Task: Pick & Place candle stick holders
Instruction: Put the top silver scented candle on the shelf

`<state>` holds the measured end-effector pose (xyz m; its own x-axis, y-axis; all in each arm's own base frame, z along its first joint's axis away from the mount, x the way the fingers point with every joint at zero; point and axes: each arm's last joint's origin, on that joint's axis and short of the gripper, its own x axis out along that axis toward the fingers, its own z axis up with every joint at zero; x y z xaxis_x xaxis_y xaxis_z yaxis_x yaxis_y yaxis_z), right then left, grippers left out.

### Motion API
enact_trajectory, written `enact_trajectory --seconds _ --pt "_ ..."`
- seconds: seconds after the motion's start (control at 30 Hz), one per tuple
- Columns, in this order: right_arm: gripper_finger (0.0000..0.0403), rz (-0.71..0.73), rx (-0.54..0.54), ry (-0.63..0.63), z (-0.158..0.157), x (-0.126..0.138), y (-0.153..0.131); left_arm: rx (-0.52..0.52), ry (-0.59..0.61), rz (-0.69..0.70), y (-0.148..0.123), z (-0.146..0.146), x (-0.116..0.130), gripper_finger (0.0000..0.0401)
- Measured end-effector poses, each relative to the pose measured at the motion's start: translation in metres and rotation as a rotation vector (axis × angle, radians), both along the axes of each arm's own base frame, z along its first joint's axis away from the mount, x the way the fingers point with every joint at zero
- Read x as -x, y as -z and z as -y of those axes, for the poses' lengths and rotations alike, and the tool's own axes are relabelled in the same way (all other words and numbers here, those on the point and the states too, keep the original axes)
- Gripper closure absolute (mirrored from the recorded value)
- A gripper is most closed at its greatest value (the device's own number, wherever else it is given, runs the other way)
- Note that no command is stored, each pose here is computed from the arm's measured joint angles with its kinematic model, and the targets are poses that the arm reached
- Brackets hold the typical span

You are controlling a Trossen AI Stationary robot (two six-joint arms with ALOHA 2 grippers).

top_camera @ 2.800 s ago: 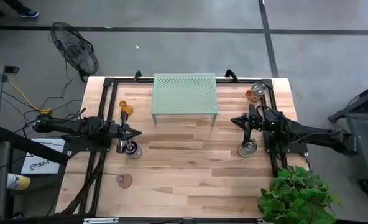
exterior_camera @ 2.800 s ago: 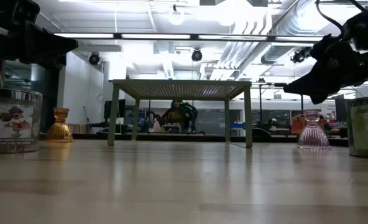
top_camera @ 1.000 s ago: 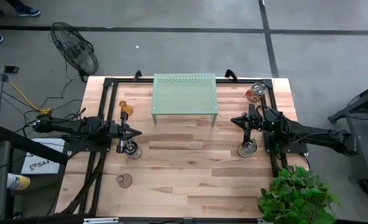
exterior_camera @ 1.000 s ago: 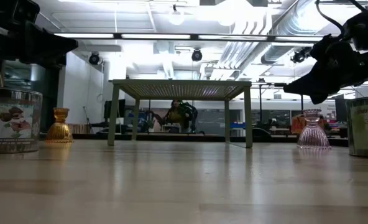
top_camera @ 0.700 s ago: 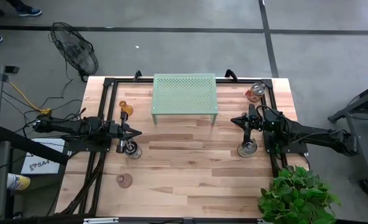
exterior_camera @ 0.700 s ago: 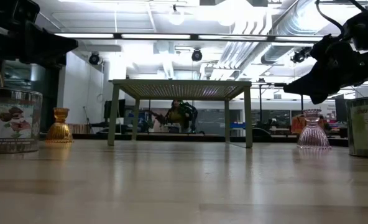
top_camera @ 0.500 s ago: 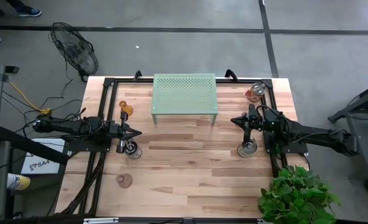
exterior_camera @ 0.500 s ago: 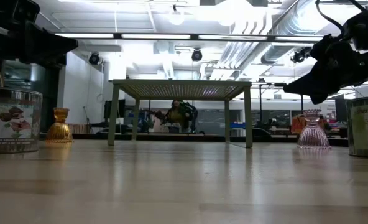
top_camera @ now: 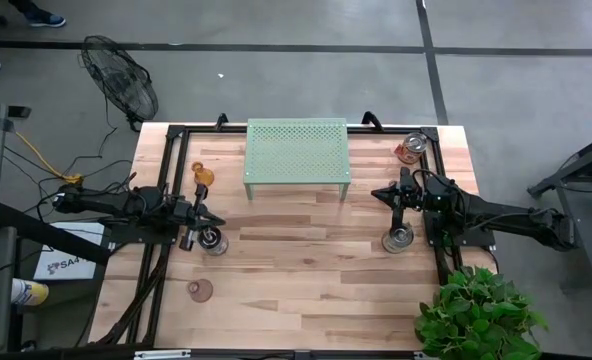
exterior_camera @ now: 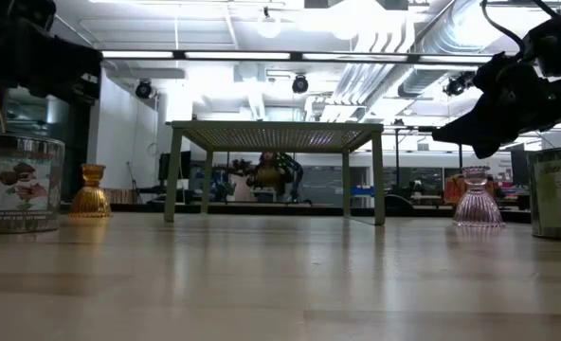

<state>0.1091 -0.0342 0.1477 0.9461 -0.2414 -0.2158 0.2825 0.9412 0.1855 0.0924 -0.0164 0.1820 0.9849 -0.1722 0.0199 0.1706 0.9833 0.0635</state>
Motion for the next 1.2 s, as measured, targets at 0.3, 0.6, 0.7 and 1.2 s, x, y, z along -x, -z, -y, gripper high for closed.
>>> enact_trajectory --seconds 0.3,0.6,0.7,1.2 --pt "0.0402 -0.006 0.022 0.008 0.000 0.000 0.000 0.063 0.002 -0.050 0.003 0.000 0.000 0.0400" --pt "0.0402 0.024 -0.037 0.059 0.001 0.000 -0.001 0.059 -0.005 -0.052 0.003 0.000 0.000 0.0400" --pt "0.0402 0.032 -0.026 0.103 0.003 0.000 -0.002 0.058 -0.011 -0.056 0.003 0.000 0.000 0.0400" --pt "0.0402 -0.097 0.068 0.489 0.015 0.006 -0.080 0.052 -0.103 -0.053 0.003 -0.003 0.000 0.0400"
